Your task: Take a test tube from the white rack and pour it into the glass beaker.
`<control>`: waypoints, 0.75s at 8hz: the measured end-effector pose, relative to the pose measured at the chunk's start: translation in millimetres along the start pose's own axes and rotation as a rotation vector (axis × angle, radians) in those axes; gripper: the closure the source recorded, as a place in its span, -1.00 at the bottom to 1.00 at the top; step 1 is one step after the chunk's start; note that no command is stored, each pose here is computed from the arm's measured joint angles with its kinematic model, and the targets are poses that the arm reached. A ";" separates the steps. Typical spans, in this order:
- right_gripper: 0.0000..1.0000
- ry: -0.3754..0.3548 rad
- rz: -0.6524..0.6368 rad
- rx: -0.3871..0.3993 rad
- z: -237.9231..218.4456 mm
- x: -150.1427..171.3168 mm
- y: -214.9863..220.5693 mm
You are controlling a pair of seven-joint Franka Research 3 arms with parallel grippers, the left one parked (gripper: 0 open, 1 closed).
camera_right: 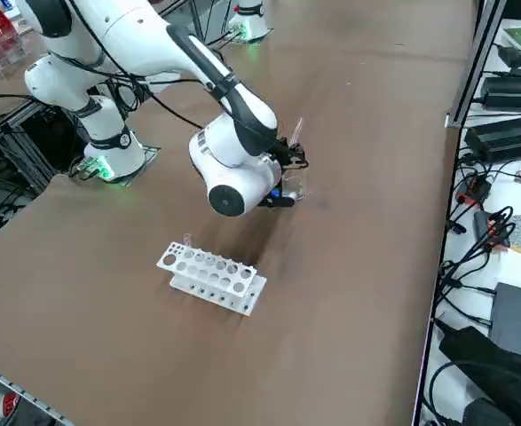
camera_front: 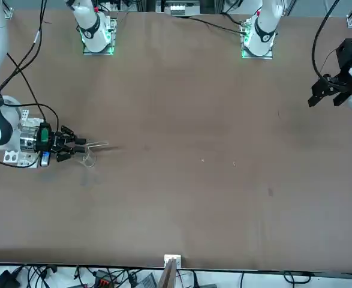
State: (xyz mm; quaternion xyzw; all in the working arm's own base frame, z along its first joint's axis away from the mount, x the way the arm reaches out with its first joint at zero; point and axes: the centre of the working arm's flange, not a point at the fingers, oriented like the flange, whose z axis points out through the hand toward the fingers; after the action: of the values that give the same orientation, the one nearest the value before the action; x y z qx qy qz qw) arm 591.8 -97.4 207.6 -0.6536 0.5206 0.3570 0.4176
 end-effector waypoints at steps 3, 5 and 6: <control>0.59 -0.013 -0.007 0.012 -2.8 2.1 1.8; 0.59 -0.028 -0.013 0.021 -2.7 5.0 3.5; 0.59 -0.030 -0.012 0.021 -2.5 6.1 4.1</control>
State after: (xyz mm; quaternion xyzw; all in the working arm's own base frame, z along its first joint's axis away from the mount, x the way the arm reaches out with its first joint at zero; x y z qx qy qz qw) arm 589.1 -102.6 202.4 -0.6467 0.5142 0.3587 0.4343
